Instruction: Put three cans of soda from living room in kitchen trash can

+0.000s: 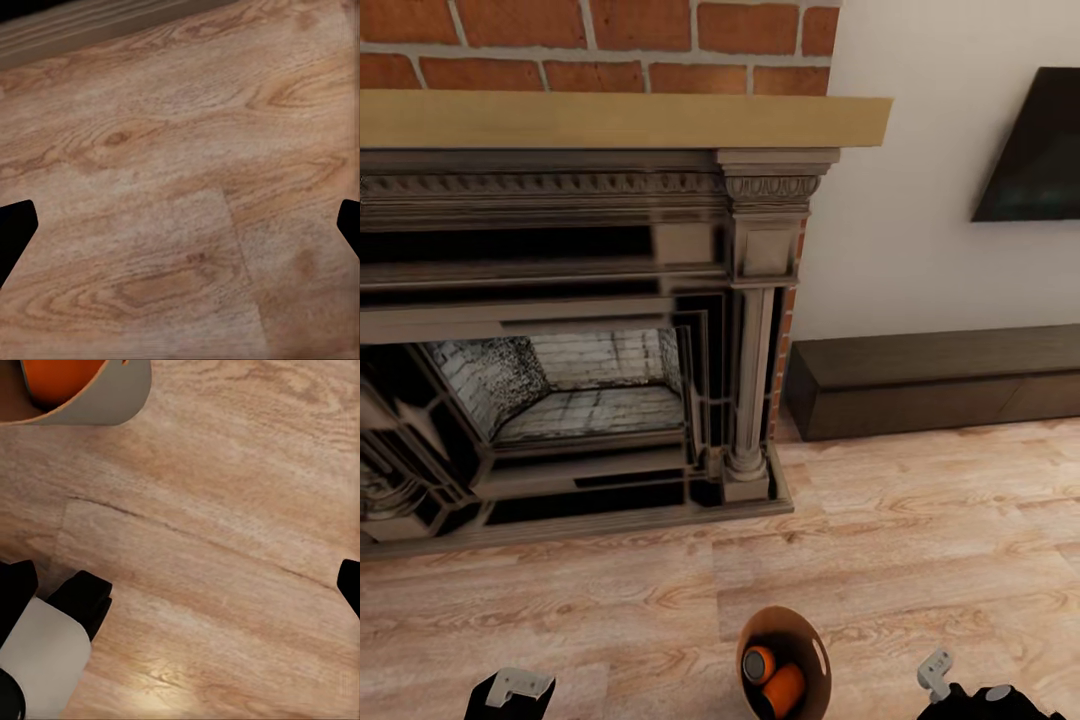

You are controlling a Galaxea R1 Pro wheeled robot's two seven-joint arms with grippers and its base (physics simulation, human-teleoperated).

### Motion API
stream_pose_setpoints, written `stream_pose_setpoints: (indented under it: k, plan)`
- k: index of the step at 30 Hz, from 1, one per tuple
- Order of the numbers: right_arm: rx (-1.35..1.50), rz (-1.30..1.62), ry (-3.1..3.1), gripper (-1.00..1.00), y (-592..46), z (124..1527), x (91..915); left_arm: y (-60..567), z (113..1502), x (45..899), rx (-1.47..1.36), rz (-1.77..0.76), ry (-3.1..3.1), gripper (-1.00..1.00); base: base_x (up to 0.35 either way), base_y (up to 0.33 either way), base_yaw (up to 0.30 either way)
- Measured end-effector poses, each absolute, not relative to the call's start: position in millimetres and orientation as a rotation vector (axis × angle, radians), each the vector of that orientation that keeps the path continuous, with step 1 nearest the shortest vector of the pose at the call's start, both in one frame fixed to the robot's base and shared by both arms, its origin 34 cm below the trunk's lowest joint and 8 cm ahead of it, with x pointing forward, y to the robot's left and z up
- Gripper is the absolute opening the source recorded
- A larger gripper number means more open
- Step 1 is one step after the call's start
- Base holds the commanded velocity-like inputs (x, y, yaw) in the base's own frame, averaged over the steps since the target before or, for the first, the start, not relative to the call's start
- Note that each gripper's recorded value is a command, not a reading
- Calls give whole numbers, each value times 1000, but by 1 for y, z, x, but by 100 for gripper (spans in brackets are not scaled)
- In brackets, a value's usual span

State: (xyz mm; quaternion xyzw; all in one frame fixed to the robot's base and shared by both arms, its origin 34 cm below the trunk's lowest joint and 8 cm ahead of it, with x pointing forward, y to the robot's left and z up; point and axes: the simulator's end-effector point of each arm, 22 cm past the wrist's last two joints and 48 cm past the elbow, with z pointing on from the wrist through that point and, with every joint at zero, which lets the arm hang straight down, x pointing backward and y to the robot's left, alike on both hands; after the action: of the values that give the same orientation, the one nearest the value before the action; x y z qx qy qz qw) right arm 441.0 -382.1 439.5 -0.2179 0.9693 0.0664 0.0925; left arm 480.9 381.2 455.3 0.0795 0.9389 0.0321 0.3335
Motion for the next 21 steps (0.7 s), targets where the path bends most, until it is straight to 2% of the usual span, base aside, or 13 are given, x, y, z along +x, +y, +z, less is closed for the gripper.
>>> stream_pose_setpoints:
  k: [21]
  plan:
    - [-652,226,2838,100,-376,475,438,376,488,473,213,71,2468,100,0,0,0]
